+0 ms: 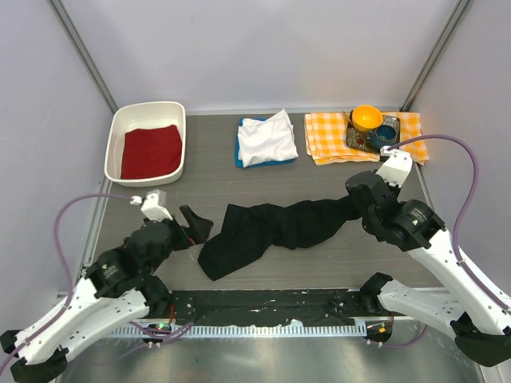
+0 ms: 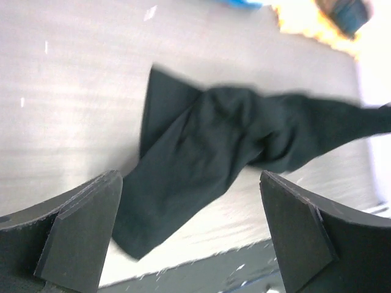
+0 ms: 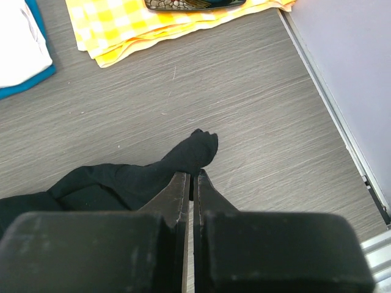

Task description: Fold and stack the t-shirts

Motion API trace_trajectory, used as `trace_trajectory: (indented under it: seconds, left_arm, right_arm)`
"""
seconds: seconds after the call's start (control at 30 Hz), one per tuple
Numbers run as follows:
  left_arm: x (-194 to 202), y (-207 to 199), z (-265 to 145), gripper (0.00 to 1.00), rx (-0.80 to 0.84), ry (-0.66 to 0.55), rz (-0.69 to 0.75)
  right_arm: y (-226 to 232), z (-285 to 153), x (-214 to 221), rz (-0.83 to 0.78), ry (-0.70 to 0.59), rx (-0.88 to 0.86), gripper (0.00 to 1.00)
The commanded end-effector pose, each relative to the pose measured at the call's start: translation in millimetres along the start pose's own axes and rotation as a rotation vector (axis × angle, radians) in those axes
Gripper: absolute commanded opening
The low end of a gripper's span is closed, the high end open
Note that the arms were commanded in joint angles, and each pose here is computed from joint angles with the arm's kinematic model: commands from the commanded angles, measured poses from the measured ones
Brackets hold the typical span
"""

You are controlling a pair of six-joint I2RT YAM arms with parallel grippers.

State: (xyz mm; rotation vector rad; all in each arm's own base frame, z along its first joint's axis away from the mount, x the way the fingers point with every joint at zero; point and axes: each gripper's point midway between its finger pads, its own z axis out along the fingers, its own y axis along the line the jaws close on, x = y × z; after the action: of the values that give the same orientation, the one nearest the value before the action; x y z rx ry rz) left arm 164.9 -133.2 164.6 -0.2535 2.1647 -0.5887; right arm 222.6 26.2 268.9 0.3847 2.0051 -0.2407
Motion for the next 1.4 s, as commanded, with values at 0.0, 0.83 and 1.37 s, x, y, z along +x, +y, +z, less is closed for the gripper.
trace_trajectory:
  seconds: [0.0, 0.83, 1.37]
  left_arm:
    - [-66, -22, -9, 1.0, -0.014, -0.21, 0.057]
    - [-55, -7, 203, 0.66, -0.239, 0.097, 0.086]
    - [7, 2, 228, 0.67, -0.224, 0.344, 0.034]
  right_arm:
    - [6, 4, -8, 0.043, -0.025, 0.018, 0.01]
    - [63, 43, 23, -0.034, 0.045, -0.051, 0.01]
    - [65, 60, 38, -0.061, 0.069, -0.036, 0.01]
